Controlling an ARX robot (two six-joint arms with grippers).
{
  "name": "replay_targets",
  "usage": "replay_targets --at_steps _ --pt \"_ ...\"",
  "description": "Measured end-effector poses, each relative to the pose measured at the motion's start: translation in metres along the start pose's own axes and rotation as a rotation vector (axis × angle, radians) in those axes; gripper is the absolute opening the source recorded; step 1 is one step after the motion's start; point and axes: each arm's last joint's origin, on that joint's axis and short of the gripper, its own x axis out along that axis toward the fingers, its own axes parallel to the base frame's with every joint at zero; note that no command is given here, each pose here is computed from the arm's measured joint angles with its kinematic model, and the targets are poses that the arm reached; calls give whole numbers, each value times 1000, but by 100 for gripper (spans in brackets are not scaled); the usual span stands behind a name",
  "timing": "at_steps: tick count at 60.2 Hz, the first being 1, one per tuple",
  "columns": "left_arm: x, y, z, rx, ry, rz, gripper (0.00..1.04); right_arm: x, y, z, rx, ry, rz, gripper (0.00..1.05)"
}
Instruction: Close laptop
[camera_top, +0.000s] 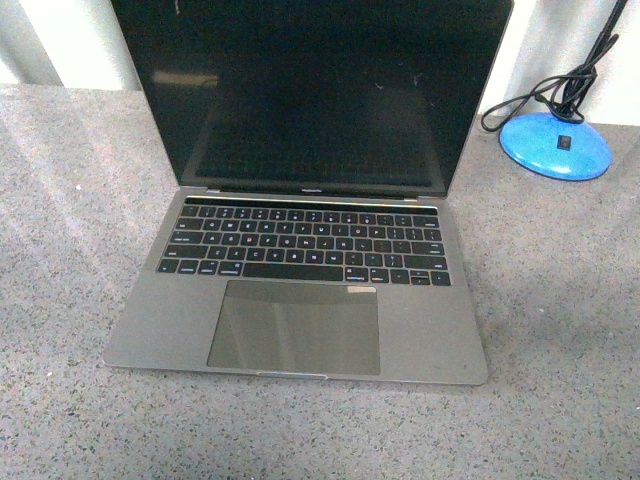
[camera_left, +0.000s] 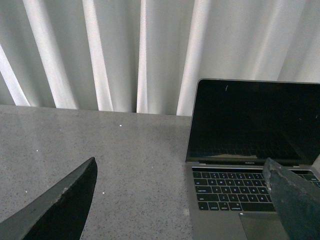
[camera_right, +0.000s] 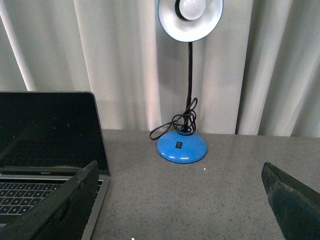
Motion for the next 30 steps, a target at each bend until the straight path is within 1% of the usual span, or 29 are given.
replay_targets --at_steps 30 --pt "0 0 0 0 0 0 98 0 0 0 0 0 0 95"
